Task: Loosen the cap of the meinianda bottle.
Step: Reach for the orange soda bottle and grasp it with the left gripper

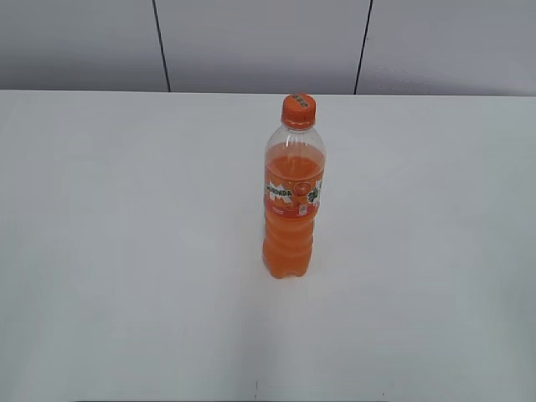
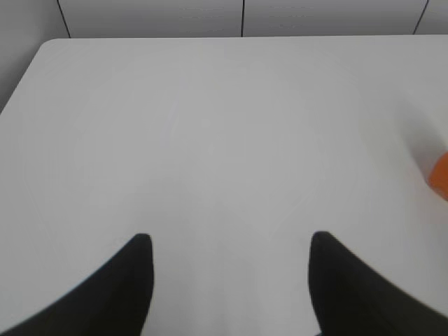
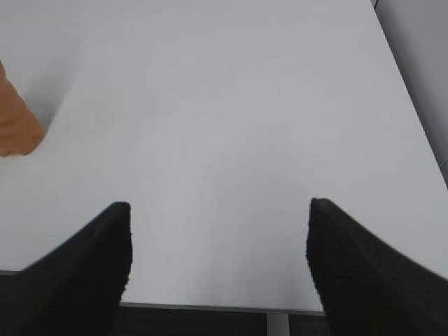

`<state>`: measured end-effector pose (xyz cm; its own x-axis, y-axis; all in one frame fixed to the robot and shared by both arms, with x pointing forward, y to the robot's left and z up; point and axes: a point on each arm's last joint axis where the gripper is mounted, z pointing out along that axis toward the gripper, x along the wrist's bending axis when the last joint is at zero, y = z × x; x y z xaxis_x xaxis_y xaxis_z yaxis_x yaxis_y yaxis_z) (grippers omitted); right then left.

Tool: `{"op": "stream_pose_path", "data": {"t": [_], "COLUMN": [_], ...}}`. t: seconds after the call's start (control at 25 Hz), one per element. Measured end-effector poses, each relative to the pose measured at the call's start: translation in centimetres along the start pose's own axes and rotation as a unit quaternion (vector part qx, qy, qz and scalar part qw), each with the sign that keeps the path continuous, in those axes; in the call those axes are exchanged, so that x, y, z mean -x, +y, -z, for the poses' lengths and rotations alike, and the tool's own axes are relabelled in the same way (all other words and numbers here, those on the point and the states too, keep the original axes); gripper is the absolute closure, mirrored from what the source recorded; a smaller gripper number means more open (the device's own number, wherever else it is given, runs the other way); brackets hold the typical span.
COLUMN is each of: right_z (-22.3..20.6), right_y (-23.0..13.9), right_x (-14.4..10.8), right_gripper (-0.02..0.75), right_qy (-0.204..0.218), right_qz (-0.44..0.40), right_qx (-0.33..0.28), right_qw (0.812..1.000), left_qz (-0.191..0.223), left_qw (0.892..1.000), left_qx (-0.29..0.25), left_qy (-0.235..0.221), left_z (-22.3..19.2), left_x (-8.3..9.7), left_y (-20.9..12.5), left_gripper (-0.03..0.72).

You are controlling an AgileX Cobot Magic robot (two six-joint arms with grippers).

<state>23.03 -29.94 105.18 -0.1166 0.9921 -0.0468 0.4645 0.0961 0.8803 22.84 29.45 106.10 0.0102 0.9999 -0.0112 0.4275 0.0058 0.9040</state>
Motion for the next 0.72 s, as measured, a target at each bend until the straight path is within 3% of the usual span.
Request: {"op": "stream_pose_path", "data": {"t": [0.72], "right_z": [0.00], "right_y": [0.00], "right_x": [0.00], "right_gripper": [0.154], "right_qy": [0.000], "right_qz": [0.000], "right_qx": [0.000], "right_qw": [1.000], "left_qz": [0.000], "left_qw": [1.000], "left_qx": [0.000], "left_qy": [0.000], "left_z": [0.00], "left_x": [0.00], "left_y": [0.00], "left_gripper": [0.252]}}
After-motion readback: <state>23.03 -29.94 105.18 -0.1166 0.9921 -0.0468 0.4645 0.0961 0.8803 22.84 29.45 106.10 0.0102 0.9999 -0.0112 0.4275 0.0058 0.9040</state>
